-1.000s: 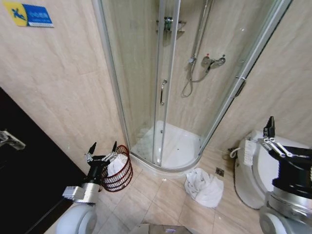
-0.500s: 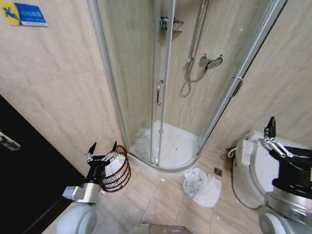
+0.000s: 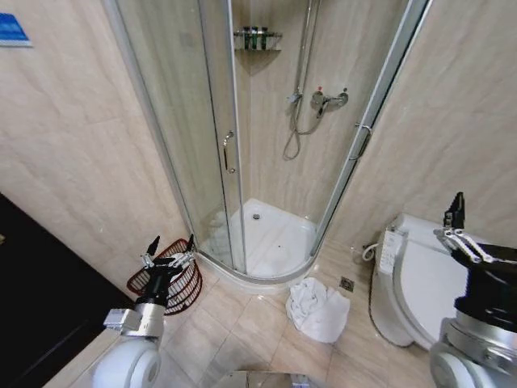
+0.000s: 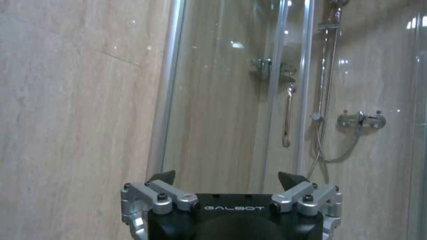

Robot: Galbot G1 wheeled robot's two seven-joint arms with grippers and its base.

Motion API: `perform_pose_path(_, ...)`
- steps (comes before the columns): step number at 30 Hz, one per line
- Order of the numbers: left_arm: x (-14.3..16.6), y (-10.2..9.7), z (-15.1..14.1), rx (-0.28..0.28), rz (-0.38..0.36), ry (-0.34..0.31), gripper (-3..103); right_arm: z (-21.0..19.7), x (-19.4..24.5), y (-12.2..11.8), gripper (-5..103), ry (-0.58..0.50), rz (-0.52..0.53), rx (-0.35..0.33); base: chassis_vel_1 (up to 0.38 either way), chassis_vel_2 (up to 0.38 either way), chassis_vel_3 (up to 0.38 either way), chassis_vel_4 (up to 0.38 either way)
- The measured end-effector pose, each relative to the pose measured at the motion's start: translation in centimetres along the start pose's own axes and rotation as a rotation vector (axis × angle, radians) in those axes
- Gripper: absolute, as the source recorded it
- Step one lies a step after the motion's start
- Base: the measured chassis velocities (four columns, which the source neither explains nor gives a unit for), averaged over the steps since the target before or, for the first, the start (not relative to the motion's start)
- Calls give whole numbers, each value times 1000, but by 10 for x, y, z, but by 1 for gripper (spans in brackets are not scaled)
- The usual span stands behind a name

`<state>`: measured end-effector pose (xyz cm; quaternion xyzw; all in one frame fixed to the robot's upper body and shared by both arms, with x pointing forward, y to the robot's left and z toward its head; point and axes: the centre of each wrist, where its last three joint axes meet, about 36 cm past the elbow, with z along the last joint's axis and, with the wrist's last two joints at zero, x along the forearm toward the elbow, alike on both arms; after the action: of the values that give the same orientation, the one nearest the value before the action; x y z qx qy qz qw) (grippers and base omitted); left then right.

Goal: Discard the used towel into the hamper.

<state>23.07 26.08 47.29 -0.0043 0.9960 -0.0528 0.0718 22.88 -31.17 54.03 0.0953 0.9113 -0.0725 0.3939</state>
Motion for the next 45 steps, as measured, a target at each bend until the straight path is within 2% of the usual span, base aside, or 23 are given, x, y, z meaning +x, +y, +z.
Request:
perform_pose_path(10, 0, 0, 0, 0, 0, 0, 100, 0, 1, 0, 100, 4, 3, -3, 12, 14, -30, 5)
perform_pose_path(21, 0, 0, 0, 0, 0, 0, 100, -1, 3, -2, 100, -13, 0, 2, -179, -139, 139, 151)
perform_pose_path(25, 0, 0, 0, 0, 0, 0, 100, -2, 0, -9, 100, -57, -10, 21, -156, -146, 139, 144)
perform_pose_path(31, 0, 0, 0, 0, 0, 0, 100, 0, 1, -12, 100, -48, -8, 20, -32, -50, 56, 19)
perform_pose_path(35, 0, 0, 0, 0, 0, 0, 100, 9, 12, -5, 100, 7, -14, -21, 66, 27, -60, 10)
perform_pose_path(37, 0, 0, 0, 0, 0, 0, 100, 19, 20, -2, 100, 71, 1, -57, 58, 42, -49, -3)
perform_pose_path(39, 0, 0, 0, 0, 0, 0, 100, 23, 21, -2, 100, 108, 11, -71, 52, 45, 26, 10)
perform_pose_path(44, 0, 0, 0, 0, 0, 0, 100, 38, 24, -9, 100, 261, 45, -180, 28, 35, 56, 39)
perform_pose_path(45, 0, 0, 0, 0, 0, 0, 100, 38, 24, -9, 100, 261, 45, -180, 22, 50, 80, 61)
